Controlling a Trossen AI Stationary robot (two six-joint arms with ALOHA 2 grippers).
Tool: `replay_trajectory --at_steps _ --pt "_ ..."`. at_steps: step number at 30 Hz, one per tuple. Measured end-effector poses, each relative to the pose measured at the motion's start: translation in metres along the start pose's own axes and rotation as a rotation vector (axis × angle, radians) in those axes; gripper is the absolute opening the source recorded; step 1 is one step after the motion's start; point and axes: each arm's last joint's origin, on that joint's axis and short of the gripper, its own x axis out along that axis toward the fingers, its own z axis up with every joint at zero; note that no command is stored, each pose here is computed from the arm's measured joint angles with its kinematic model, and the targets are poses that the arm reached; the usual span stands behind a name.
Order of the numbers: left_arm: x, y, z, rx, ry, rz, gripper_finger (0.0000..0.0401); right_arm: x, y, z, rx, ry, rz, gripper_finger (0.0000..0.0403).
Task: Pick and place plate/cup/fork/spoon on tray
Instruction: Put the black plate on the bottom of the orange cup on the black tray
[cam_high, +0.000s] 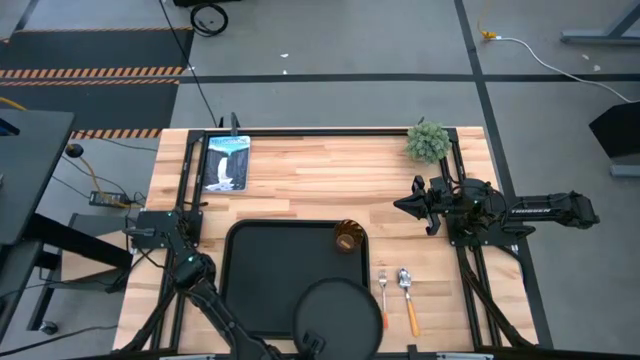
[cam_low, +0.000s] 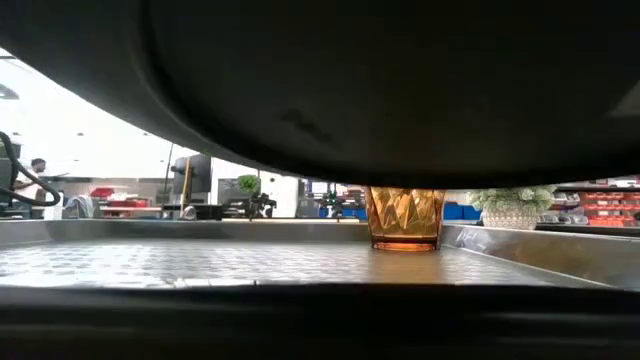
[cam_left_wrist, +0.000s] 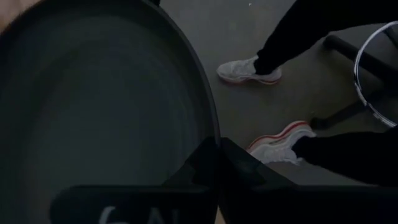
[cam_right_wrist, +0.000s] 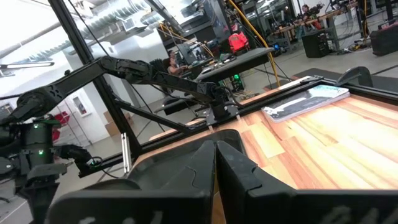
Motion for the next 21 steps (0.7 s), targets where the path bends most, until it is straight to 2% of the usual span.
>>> replay_trajectory --at_steps 21 --pt "0.007 0.023 -0.006 -0.225 0.102 0.064 0.0017 0.000 0.000 0.000 0.000 0.000 0.000 0.0020"
